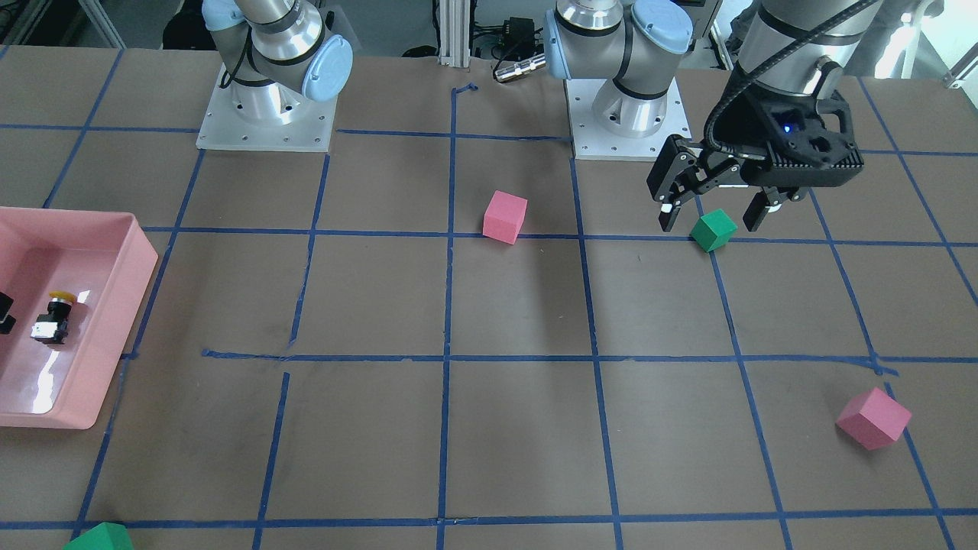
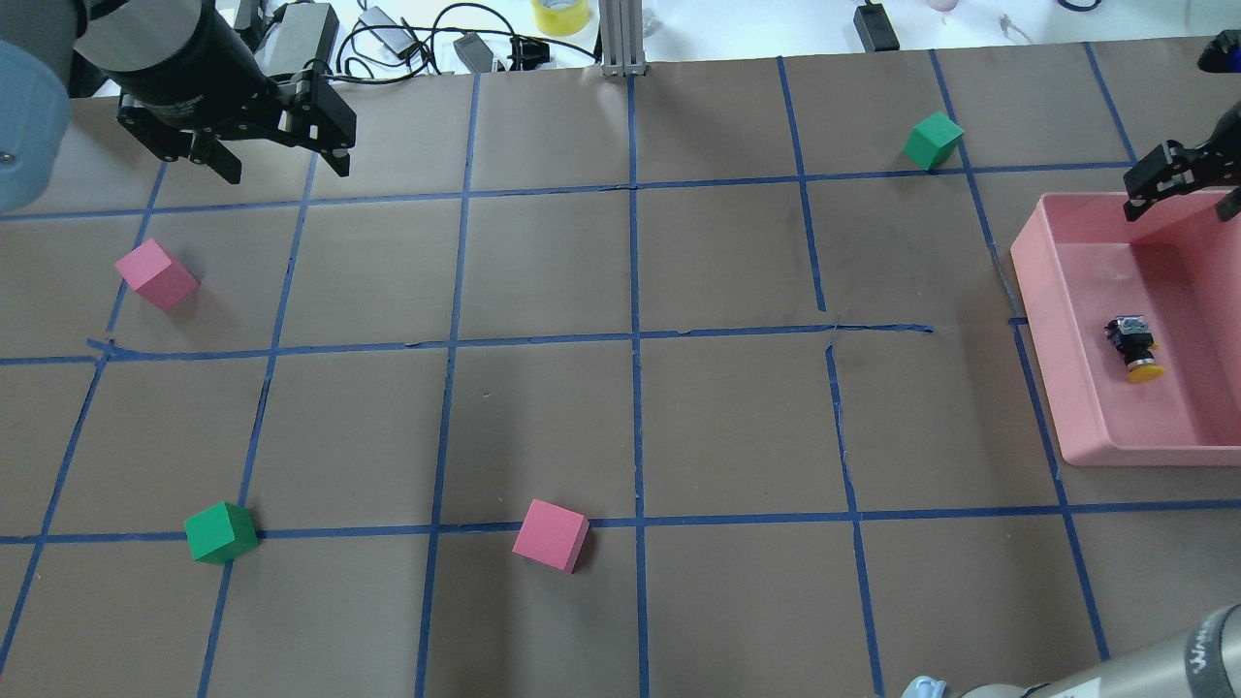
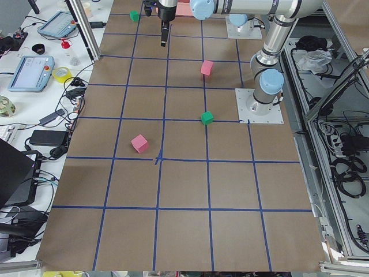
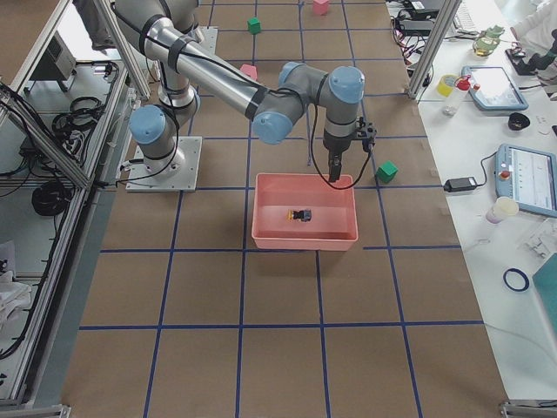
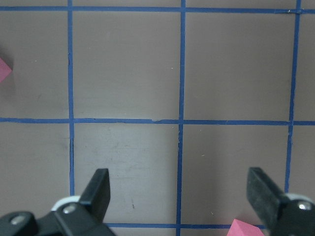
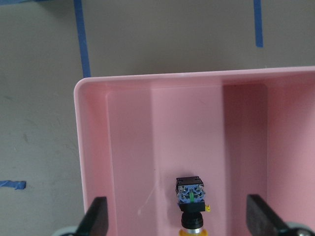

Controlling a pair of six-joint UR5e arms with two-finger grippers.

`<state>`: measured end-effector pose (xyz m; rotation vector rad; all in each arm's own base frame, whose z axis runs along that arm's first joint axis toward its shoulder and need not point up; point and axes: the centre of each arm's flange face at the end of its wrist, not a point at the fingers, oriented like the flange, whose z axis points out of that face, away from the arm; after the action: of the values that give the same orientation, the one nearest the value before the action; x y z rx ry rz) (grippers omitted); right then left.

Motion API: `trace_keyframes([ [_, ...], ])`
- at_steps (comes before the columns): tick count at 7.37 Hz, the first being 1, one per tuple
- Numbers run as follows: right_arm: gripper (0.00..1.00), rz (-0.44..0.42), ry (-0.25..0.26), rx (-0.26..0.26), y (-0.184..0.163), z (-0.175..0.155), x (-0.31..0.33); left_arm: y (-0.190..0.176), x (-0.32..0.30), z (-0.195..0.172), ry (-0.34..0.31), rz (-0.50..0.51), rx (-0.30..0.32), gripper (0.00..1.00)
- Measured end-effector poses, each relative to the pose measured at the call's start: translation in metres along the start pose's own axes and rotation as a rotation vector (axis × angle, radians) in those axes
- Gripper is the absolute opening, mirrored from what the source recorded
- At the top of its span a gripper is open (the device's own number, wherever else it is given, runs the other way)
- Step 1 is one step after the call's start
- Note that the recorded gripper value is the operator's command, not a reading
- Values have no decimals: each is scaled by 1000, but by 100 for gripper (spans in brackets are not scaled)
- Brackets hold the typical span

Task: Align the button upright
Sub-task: 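Move the right gripper over the pink tray above the black button, then lower the right gripper and close it on the black button's body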

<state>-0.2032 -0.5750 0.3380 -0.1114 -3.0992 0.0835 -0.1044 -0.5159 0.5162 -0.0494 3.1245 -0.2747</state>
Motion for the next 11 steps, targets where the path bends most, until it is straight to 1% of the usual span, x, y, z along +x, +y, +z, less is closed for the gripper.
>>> trace_keyframes([
  [2, 100, -20, -6, -12, 0, 17, 6, 0, 0, 0, 0, -1, 0, 100],
  [5, 100, -51, -6, -23, -1, 30, 8, 0, 0, 0, 0, 0, 1, 100],
  [8, 100, -60, 7, -13, 3, 54, 6, 0, 0, 0, 0, 1, 0, 100],
  [11, 100, -82, -12, -48, 15, 78, 2, 0, 0, 0, 0, 1, 0, 100],
])
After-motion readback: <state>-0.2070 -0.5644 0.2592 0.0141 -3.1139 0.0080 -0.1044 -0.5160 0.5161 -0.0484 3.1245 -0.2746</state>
